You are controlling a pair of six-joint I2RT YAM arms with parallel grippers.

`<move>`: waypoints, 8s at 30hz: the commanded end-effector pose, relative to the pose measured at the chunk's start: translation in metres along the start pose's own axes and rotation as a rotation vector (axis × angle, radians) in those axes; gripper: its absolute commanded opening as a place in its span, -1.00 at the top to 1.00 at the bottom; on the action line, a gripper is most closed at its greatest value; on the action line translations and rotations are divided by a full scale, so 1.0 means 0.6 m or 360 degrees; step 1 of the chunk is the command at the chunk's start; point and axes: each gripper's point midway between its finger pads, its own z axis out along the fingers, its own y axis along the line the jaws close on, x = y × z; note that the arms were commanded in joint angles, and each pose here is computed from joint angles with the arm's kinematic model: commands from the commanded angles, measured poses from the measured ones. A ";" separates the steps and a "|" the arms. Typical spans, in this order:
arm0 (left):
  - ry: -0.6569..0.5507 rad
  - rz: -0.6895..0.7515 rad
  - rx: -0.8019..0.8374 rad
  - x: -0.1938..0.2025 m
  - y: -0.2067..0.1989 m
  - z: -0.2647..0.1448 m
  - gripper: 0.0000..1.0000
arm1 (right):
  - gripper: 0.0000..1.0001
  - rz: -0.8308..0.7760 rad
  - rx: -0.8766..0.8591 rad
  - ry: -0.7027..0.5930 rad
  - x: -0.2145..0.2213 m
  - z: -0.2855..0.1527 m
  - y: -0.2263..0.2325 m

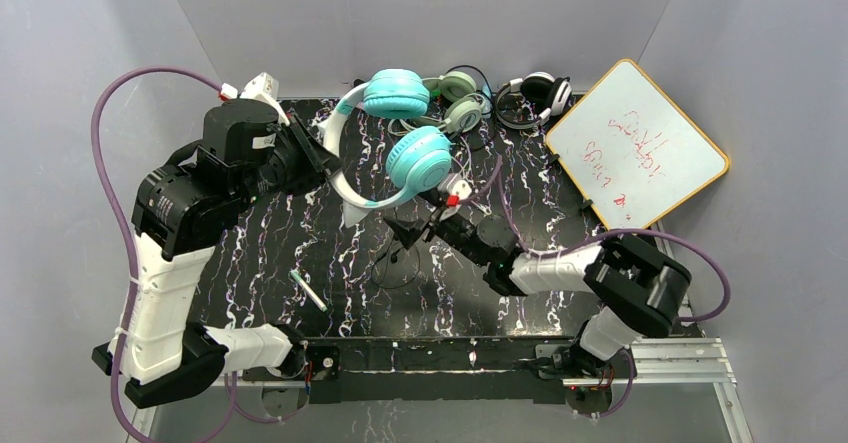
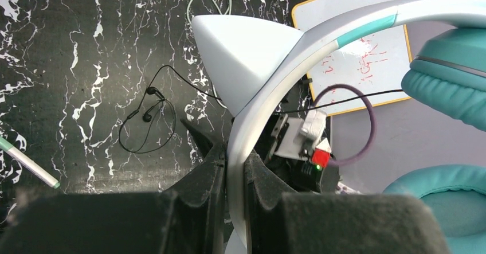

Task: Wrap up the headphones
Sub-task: Wrap the headphones cable around the headphones.

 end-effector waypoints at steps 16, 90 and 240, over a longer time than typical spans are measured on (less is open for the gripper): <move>-0.0081 -0.0087 0.0192 -0.026 -0.033 -0.056 1.00 | 0.18 0.0123 -0.0117 -0.0225 -0.047 0.071 -0.009; 0.0174 0.0902 -0.0077 0.220 0.122 0.259 1.00 | 0.97 0.0302 0.1228 0.0355 -0.295 0.103 -0.111; 0.0252 0.0963 -0.0034 0.145 0.086 0.080 1.00 | 0.97 0.0129 -0.0005 0.0312 -0.275 -0.166 -0.042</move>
